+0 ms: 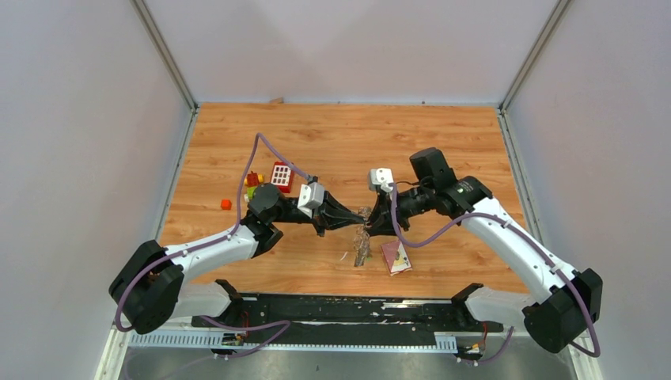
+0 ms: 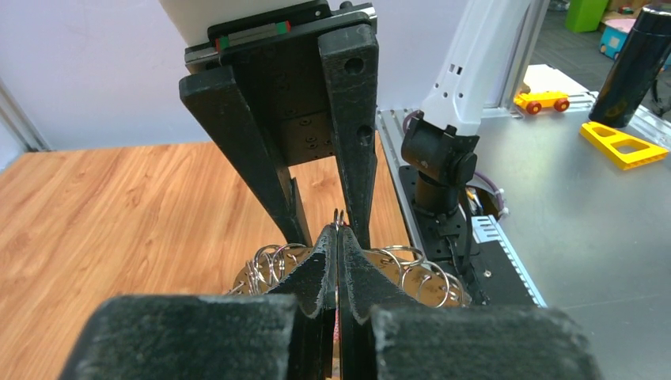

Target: Put the keys on the keyring

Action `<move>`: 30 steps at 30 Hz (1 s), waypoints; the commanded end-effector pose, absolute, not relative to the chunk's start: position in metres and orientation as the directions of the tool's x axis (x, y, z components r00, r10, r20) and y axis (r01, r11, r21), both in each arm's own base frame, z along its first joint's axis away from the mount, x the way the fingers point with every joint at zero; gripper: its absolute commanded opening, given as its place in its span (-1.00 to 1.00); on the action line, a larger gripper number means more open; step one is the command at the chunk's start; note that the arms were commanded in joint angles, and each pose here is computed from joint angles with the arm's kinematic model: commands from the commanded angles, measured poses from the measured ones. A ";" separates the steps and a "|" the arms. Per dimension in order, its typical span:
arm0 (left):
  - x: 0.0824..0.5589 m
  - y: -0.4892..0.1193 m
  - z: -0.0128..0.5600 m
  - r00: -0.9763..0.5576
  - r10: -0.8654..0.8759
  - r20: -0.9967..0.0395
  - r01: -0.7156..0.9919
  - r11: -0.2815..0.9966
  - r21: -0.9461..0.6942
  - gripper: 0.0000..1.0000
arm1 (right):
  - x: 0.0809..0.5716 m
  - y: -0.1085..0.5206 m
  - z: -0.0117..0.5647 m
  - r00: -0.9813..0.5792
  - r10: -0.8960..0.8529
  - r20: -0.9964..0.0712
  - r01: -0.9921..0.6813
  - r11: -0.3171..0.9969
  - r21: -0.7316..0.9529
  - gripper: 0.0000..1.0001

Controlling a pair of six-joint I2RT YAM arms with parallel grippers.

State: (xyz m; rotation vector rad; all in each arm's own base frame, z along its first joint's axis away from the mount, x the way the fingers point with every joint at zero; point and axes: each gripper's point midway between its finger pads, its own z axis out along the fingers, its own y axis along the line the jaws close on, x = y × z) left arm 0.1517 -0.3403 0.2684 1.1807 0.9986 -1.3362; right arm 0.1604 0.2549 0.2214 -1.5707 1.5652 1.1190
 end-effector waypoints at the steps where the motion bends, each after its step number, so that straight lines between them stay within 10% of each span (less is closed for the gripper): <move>1: 0.147 -0.336 0.292 0.106 -0.240 -0.965 0.985 -0.105 0.134 -1.00 | 0.164 0.258 0.246 -0.004 -0.404 -0.915 -0.994 -0.095 0.046 -0.33; 30: 0.143 -0.334 0.298 0.104 -0.260 -0.960 0.983 -0.120 0.140 -1.00 | 0.150 0.252 0.240 0.046 -0.379 -0.924 -0.989 -0.148 0.011 -1.00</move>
